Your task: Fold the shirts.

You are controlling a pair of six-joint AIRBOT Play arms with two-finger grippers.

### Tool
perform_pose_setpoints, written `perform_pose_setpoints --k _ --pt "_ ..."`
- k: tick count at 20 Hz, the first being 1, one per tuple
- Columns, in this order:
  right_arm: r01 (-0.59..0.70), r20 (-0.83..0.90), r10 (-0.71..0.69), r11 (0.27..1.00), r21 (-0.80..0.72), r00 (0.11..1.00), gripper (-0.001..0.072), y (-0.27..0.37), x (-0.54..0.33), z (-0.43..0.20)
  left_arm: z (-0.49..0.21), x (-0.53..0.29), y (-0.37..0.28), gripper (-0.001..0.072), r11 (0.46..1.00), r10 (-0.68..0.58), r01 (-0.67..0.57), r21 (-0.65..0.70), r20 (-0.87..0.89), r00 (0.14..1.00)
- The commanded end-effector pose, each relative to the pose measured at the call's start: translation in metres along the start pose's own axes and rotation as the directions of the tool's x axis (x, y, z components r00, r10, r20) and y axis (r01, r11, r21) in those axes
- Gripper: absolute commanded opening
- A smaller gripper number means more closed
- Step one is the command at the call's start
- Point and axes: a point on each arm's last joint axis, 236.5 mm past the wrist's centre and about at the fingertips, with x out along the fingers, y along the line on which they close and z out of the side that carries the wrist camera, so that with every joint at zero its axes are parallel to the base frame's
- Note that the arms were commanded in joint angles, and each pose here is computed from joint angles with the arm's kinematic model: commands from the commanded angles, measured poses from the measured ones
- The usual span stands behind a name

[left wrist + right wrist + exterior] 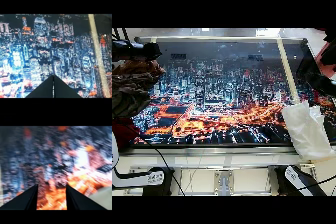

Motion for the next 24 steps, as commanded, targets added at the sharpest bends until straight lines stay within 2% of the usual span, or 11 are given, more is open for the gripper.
perform_pose_setpoints --k 1,3,6,9,11,15,24 --pt "-0.289 0.085 0.297 0.953 -0.09 0.951 0.0386 0.105 0.063 -0.002 -0.001 0.0 -0.003 0.0011 1.0 -0.014 0.014 -0.007 -0.002 1.0" --pt "-0.322 -0.067 0.315 0.935 -0.147 0.947 0.0387 0.132 0.112 -0.054 -0.007 0.0 -0.004 0.0012 1.0 -0.02 0.019 -0.023 -0.029 0.999" --pt "-0.366 -0.232 0.327 0.918 -0.151 0.916 0.0386 0.154 0.154 -0.118 -0.032 -0.002 -0.01 0.0011 0.999 -0.041 0.036 -0.04 -0.136 0.99" --pt "-0.435 -0.4 0.37 0.897 -0.083 0.839 0.0386 0.181 0.155 -0.175 -0.033 -0.002 -0.01 0.0011 0.999 -0.042 0.036 -0.04 -0.14 0.989" --pt "-0.469 -0.473 0.376 0.878 -0.092 0.797 0.0387 0.196 0.147 -0.2 -0.033 -0.002 -0.01 0.0011 0.999 -0.042 0.037 -0.04 -0.14 0.989" --pt "-0.519 -0.518 0.401 0.849 -0.101 0.756 0.0387 0.22 0.137 -0.222 -0.033 -0.002 -0.01 0.0011 0.999 -0.042 0.037 -0.04 -0.14 0.989" --pt "-0.525 -0.525 0.401 0.844 -0.107 0.751 0.0387 0.223 0.136 -0.226 -0.033 -0.002 -0.01 0.0011 0.999 -0.042 0.037 -0.04 -0.14 0.989"
